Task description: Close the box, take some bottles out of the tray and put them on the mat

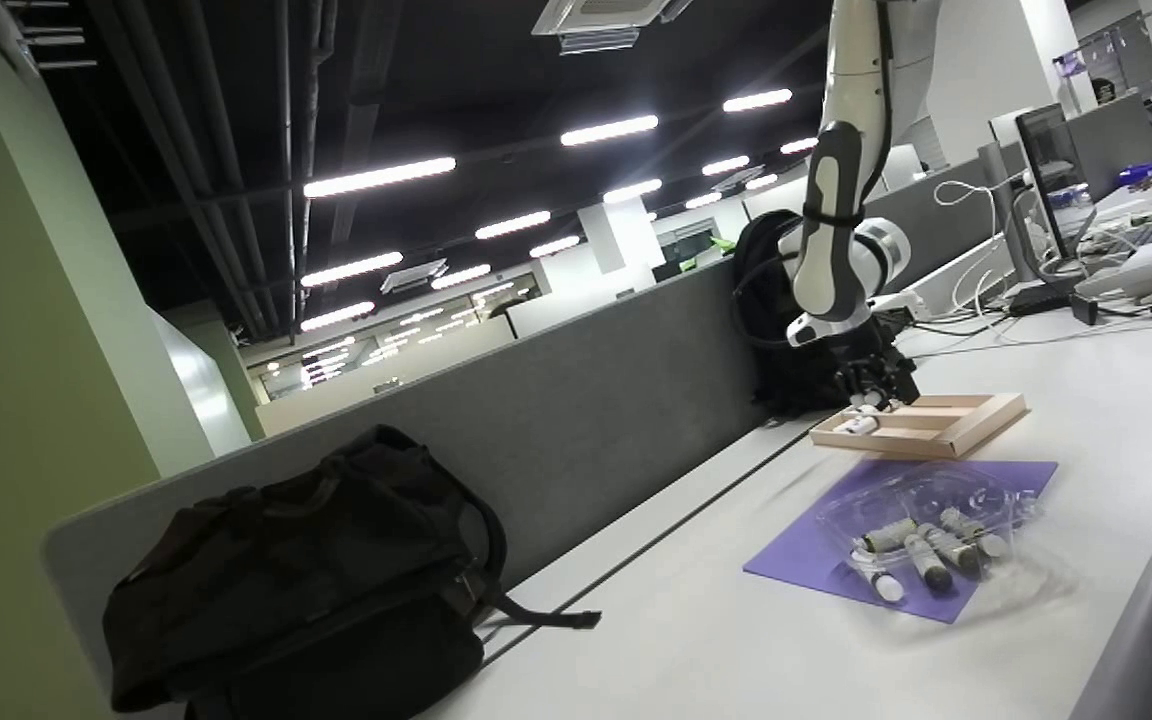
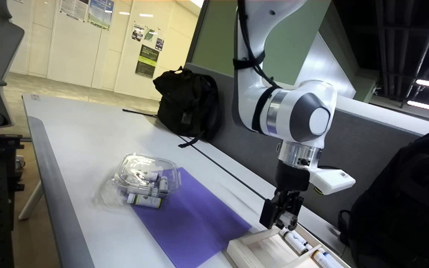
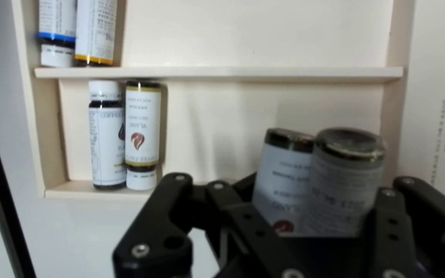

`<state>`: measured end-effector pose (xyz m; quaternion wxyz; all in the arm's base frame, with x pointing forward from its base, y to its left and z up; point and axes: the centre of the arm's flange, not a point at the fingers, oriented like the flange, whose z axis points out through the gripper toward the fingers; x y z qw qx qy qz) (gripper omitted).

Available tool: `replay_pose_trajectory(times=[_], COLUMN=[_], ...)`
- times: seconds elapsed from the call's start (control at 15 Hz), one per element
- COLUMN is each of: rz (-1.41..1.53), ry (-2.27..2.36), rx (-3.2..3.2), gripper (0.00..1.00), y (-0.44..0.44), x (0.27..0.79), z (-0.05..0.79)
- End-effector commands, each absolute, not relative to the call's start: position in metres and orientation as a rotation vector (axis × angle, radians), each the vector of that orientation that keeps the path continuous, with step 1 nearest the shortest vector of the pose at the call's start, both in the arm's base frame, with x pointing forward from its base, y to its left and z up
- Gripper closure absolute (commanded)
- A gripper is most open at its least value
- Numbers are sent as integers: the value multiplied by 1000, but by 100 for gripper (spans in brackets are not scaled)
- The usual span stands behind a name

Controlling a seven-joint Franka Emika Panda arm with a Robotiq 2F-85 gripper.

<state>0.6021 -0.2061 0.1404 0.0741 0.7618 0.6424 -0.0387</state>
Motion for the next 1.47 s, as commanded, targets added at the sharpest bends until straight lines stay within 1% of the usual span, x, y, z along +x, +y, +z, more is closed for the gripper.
replay_pose_trajectory(times=[0.0, 0.33, 0.6, 0.8, 1.13, 1.2, 1.27, 1.4], rz=[-64, -16, -50, -101, -97, -95, -93, -106], ry=[2005, 2143, 2270, 2335, 2342, 2338, 2343, 2364], rx=[2160, 2023, 1944, 1933, 1917, 1915, 1908, 1908], gripper=[100, 100, 100, 100, 100, 75, 74, 61], y=[-165, -87, -29, -14, -21, -22, -24, -27], x=[587, 601, 613, 613, 602, 600, 599, 598], z=[164, 161, 140, 110, 54, 49, 50, 65])
